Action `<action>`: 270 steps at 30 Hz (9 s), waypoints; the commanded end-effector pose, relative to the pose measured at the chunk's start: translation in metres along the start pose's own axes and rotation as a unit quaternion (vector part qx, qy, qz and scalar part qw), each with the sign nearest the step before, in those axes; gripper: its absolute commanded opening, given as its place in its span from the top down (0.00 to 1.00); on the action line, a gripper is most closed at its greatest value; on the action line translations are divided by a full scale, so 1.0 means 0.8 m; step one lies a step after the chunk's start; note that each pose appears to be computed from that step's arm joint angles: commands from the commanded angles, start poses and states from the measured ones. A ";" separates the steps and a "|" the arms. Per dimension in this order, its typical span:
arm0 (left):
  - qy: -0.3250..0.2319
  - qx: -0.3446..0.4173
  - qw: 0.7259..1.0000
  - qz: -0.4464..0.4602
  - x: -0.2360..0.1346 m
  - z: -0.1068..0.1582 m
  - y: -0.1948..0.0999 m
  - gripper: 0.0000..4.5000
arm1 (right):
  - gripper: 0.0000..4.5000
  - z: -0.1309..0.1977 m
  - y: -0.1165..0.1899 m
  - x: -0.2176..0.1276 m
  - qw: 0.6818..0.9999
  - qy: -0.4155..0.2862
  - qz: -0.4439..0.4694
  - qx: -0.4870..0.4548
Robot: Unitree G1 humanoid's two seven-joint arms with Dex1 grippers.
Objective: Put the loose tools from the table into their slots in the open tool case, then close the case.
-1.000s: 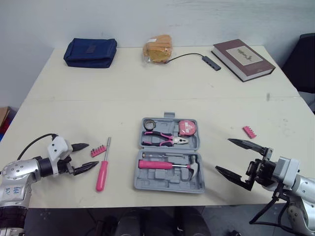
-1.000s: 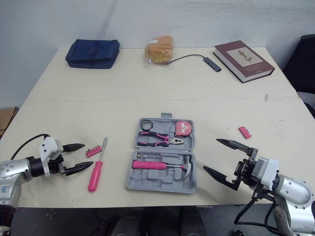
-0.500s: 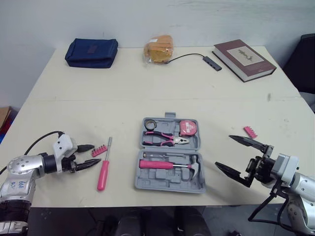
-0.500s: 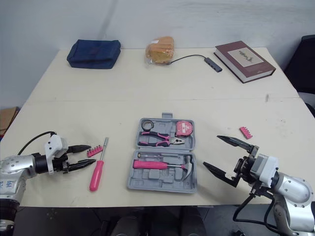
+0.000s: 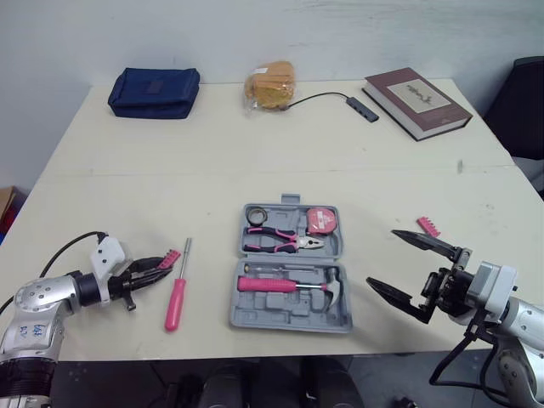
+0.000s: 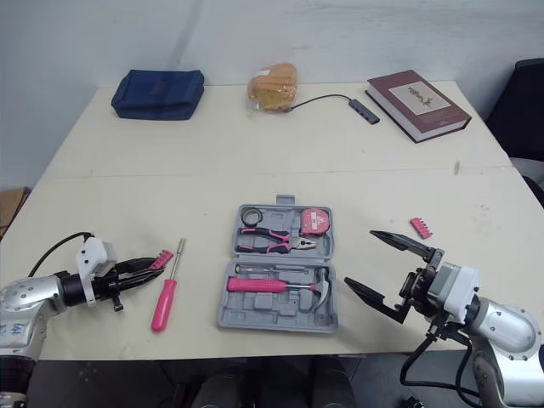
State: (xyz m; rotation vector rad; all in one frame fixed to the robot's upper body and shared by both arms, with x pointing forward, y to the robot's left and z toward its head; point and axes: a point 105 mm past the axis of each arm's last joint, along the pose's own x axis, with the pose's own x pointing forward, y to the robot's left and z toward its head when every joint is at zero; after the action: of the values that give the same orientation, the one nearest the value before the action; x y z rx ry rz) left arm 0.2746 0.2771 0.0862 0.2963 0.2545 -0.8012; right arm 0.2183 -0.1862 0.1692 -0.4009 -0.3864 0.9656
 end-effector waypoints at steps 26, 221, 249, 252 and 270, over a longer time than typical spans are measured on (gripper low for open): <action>-0.008 -0.048 0.994 0.102 -0.025 -0.024 -0.016 0.05 | 0.00 0.009 -0.007 0.015 1.000 -0.008 0.025 -0.007; -0.144 0.042 0.979 0.134 -0.047 0.084 0.019 0.02 | 0.00 -0.063 -0.099 -0.144 0.919 0.173 -0.337 0.105; -0.188 0.016 0.961 -0.201 0.044 0.196 -0.134 0.02 | 0.00 -0.183 -0.163 -0.088 0.899 0.270 -0.263 0.223; -0.187 0.018 0.961 -0.205 0.044 0.196 -0.137 0.02 | 0.00 -0.191 -0.164 -0.094 0.889 0.275 -0.278 0.238; -0.180 0.046 0.942 -0.279 0.042 0.200 -0.147 0.00 | 0.83 -0.152 -0.160 -0.088 0.940 0.229 -0.205 0.147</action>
State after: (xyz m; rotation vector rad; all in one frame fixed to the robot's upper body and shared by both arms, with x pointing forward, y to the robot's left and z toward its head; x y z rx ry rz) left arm 0.2291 0.1228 0.2023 0.1481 -0.0323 -1.3911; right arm 0.3330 -0.3305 0.0961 -0.1820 0.1585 0.4524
